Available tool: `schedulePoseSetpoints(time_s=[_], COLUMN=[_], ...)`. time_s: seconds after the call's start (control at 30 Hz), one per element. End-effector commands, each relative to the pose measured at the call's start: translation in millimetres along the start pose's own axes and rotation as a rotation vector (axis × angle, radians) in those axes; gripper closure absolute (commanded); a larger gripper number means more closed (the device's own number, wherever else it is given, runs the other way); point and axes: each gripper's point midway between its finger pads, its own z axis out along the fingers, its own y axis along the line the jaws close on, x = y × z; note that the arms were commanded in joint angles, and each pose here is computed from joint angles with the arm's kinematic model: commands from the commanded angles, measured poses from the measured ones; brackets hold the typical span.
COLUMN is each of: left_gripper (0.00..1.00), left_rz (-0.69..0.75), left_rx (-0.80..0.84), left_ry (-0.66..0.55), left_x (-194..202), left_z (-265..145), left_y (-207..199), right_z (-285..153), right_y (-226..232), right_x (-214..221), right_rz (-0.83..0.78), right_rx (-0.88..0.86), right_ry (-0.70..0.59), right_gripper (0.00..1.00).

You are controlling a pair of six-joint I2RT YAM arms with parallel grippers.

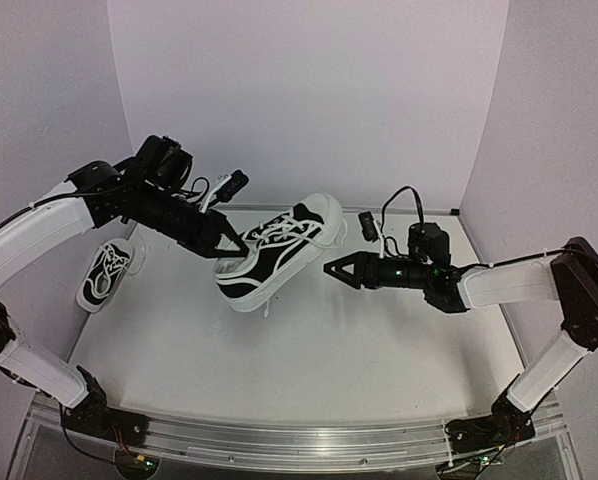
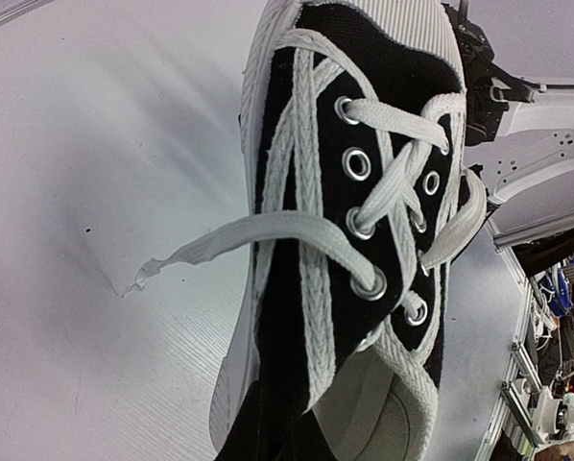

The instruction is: Tie the shoes

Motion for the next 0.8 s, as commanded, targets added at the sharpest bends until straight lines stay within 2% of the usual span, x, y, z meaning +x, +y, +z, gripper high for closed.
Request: schedulePoseSetpoints(time_s=[0.0,0.27,0.5,0.67,0.77], left_gripper=[1.00,1.00,1.00,1.00,1.00], left_rz=[0.093,0.096,0.088,0.083,0.081], left_rx=[0.105,0.142,0.138,0.140,0.140], left_ry=[-0.100,-0.104,-0.104,-0.111,-0.116], left_x=[-18,-18,-18,-17,-17], left_z=[-27,-30,-28,-29,-30], left_y=[-34,-41,-40,-40,-40], right_z=[-3,-13,-19,-17,-17], right_y=[14,26,46,51,52], right_x=[-29,-48,-53,-55,-57], right_rz=[-0.168,-0.299,-0.377,-0.416,-0.421], right_rx=[0.015,0.050,0.034,0.039,0.046], right_ry=[-0.067,-0.084,-0.084,-0.065,-0.064], right_gripper=[0.25,0.25,0.32,0.43,0.54])
